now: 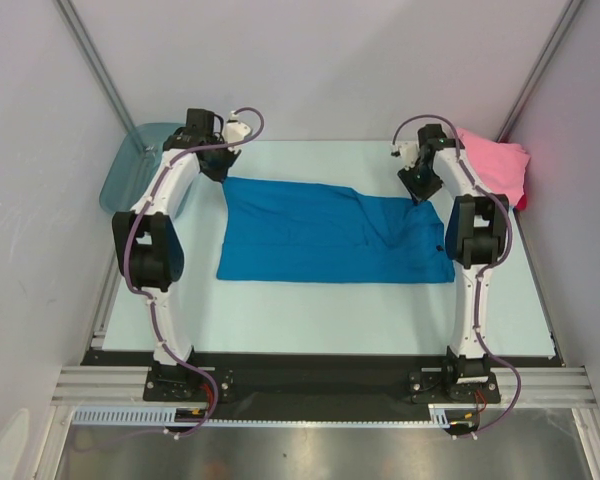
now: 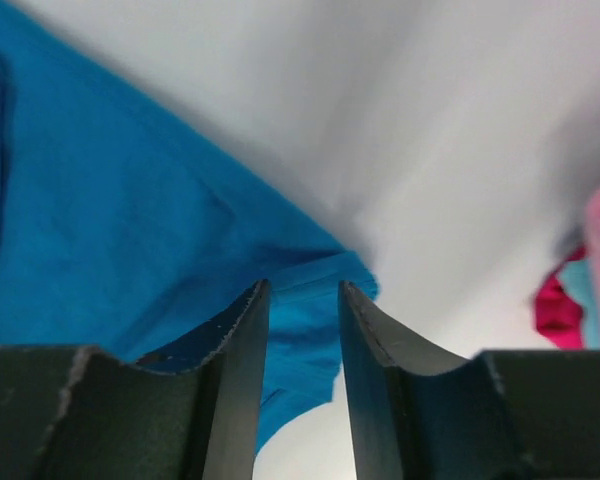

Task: Fold and stack the t-shirts
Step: Fold the tshirt

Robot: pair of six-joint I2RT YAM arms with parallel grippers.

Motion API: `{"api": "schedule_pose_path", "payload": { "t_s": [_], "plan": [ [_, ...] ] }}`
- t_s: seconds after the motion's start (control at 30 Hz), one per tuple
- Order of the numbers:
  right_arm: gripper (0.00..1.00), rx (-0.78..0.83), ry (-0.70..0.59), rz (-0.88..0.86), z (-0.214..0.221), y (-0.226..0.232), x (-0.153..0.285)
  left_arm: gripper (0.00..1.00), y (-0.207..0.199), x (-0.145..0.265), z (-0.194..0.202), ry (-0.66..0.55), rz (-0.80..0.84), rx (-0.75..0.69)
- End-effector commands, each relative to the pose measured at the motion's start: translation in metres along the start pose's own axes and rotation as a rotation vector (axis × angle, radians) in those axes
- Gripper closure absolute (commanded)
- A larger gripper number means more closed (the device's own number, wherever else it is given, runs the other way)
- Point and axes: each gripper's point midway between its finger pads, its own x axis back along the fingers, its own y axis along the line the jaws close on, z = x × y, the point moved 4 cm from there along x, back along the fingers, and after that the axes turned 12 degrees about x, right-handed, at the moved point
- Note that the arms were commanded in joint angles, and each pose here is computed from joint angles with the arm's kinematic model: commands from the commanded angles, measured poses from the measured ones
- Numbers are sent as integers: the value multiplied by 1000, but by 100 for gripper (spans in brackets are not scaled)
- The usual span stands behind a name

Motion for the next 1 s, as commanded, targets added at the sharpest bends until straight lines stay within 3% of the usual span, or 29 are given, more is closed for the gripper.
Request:
{"api": "schedule_pose_path", "payload": {
  "t_s": [0.0,0.23,0.53,0.77,0.97],
  "plan": [
    [60,65,-81,-9,-7,7,38,100,3,19,-19,-48,-32,-29],
    [52,135,-81,126,2,-7,62,100,-2,15,-20,-45,-19,-29],
    [51,198,-79,174,-7,-6,68,100,-5,13,-25,-56,-8,-31],
    [52,363,-99,218,-14,16,81,100,-4,12,-25,-56,-13,-45],
    [55,503,-103,135,-18,51,92,100,-5,10,-30,-68,-1,-34]
  ]
}}
